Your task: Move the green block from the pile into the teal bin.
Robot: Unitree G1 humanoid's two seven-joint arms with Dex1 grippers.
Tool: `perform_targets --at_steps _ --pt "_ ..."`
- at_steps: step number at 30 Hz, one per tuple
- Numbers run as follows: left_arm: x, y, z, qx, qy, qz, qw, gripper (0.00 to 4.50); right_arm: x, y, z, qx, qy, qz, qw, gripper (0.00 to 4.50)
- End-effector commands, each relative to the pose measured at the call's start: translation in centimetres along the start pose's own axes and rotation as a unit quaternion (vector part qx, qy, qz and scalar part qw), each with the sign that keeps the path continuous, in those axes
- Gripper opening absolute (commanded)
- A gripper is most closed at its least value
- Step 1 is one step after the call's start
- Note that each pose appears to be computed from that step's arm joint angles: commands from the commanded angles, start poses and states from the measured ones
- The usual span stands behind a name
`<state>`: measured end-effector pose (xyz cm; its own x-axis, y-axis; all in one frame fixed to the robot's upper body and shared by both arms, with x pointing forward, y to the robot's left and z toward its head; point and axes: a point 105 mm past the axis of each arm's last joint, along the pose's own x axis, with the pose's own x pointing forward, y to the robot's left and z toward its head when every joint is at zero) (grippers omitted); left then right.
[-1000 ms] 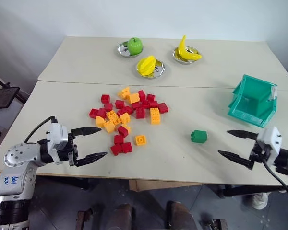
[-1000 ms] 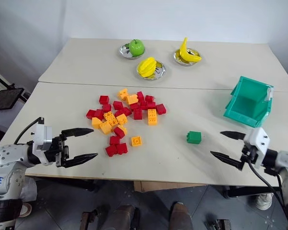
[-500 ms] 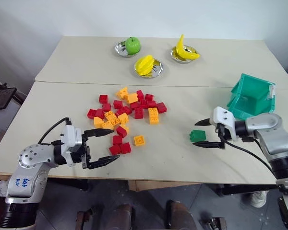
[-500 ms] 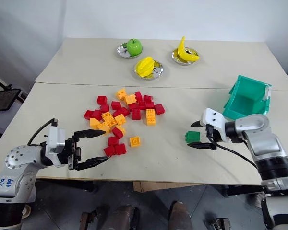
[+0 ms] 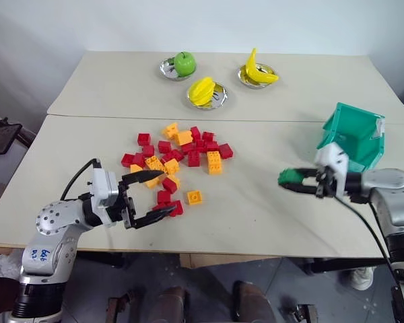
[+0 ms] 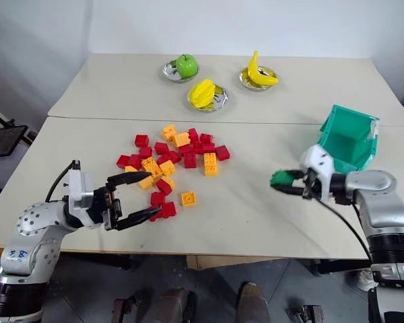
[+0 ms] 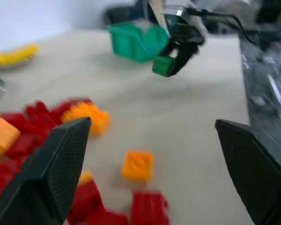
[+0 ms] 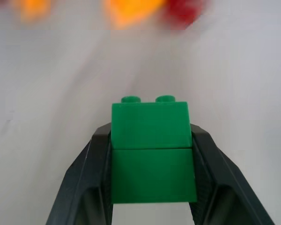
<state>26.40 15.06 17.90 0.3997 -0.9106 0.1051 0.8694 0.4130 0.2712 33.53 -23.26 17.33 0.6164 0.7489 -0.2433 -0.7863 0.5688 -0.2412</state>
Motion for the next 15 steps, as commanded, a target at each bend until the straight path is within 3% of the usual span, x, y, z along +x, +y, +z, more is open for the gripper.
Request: perform_targets --at_steps 1,6,13,15 --pt "0.3 0.5 1.9 0.018 -0.04 0.032 0.999 4.5 -4.2 -4.3 2.8 0.008 -0.068 -0.155 0.986 1.52" --pt "0.8 0.4 1.3 0.012 -0.039 0.033 0.999 4.5 -8.0 -10.5 2.6 0.001 -0.041 -0.339 0.94 1.52" --pt "1.0 0.5 1.2 0.017 -0.035 0.033 0.999 4.5 -7.3 -13.1 1.3 0.017 -0.012 -0.381 0.924 1.52" --pt "0.8 0.6 1.2 0.02 -0.033 0.038 0.999 4.5 -6.9 -13.2 1.0 0.018 -0.01 -0.377 0.926 2.25"
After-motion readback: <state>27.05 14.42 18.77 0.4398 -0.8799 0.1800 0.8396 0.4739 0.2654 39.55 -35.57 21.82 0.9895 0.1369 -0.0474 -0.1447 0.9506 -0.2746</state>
